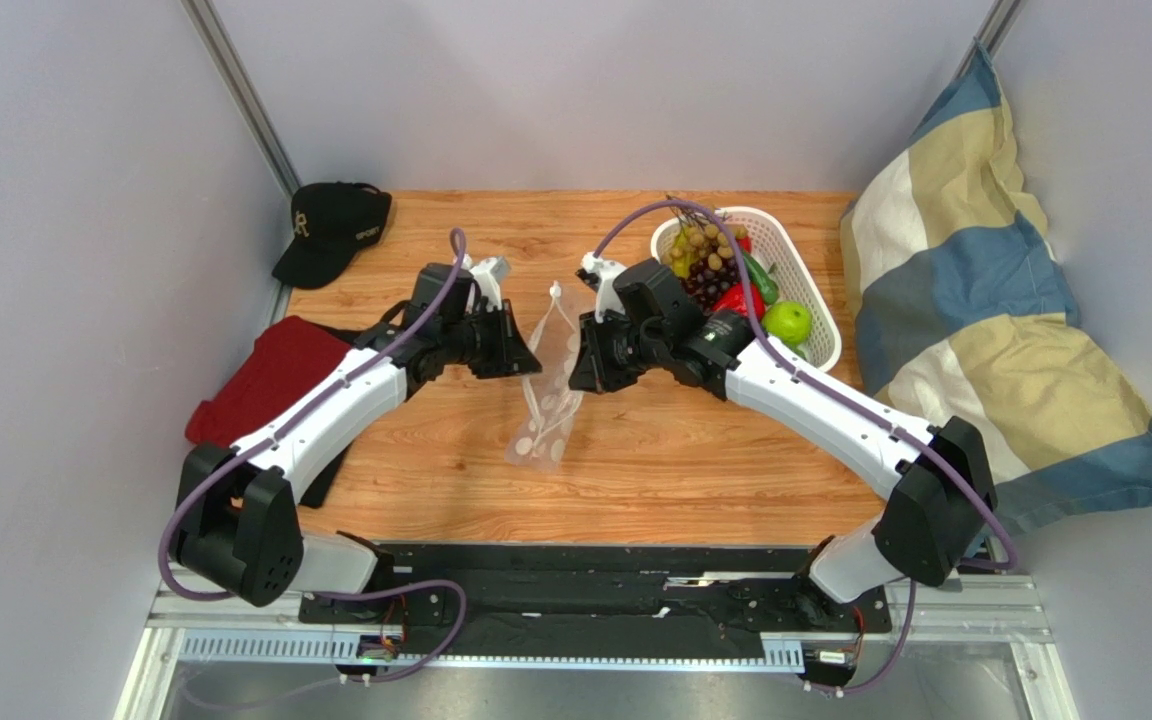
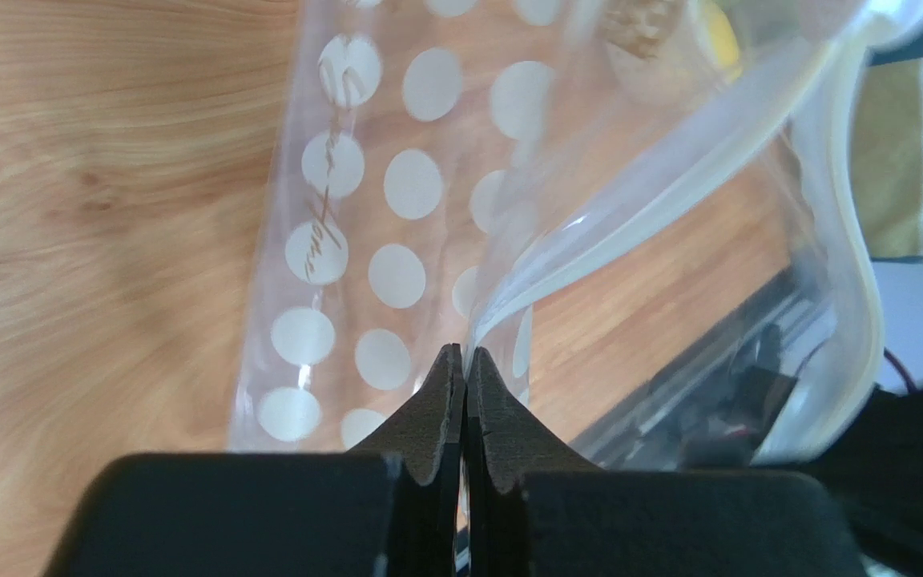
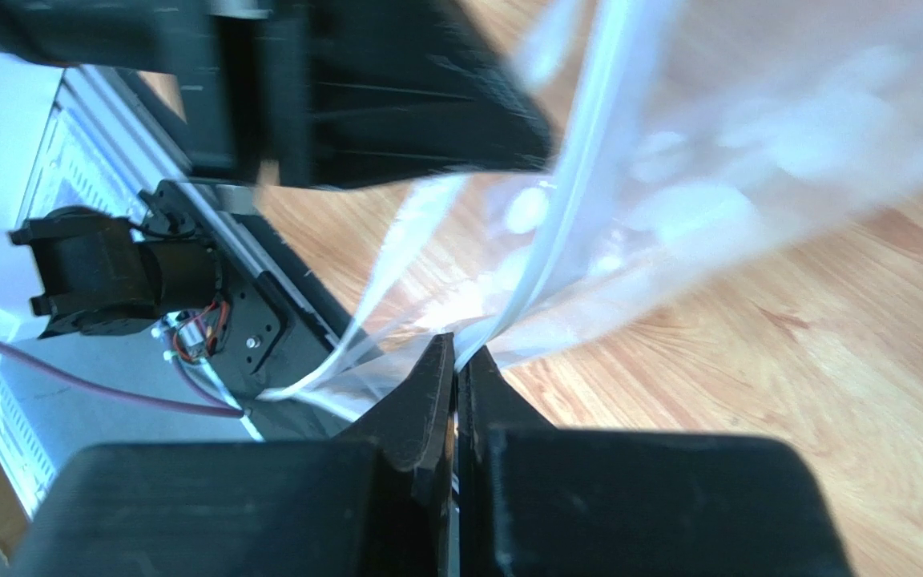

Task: Place the food in the zip-top bag and seal the zipper
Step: Open the zipper of the food storage bag, then pick up the fake fruit from the bin, then place the fake fruit in the zipper food storage bag.

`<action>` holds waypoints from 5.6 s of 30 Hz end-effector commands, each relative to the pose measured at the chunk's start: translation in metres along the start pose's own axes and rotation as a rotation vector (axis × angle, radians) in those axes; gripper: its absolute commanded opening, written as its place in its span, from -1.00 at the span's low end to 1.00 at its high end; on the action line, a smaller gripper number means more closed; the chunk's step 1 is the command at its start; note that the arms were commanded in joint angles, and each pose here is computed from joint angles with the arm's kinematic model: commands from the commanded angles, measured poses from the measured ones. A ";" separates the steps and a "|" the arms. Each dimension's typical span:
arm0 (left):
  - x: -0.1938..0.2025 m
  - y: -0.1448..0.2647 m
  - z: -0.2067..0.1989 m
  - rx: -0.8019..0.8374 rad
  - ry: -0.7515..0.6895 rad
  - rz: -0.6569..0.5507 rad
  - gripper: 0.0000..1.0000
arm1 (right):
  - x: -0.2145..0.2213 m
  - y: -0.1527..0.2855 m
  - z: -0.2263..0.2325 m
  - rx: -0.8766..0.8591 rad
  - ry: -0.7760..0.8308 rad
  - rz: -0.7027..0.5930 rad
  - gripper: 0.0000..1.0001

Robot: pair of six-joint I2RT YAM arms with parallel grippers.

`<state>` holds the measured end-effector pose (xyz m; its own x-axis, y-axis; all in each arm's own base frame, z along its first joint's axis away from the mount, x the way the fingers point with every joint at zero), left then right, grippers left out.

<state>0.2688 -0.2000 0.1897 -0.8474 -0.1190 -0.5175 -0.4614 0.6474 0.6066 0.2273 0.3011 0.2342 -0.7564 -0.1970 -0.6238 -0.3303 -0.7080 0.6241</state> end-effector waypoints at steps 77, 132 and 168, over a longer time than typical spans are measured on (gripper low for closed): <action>-0.022 -0.057 0.018 -0.056 0.079 0.282 -1.00 | -0.053 0.101 -0.373 0.684 0.338 0.334 0.73; -0.025 -0.060 -0.016 0.198 0.192 0.318 -1.00 | -0.134 0.060 -0.056 -0.445 -0.075 -0.387 -1.00; -0.032 -0.028 -0.039 0.454 0.269 0.317 -1.00 | -0.036 0.007 -0.039 -0.183 0.435 0.082 0.95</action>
<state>0.3046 -0.2439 0.1888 -0.9944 -0.0298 -0.1018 -0.0695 0.9082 0.4127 0.2831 0.2778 0.1754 -0.5480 -0.5410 -0.6380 -0.1132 -0.7078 0.6973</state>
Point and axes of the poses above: each gripper's point midway between its finger pads, its own y axis back along the fingers, its own z axis along the line the jaws close on, x = y × z, the point moved 5 cm from there along y, back along the fingers
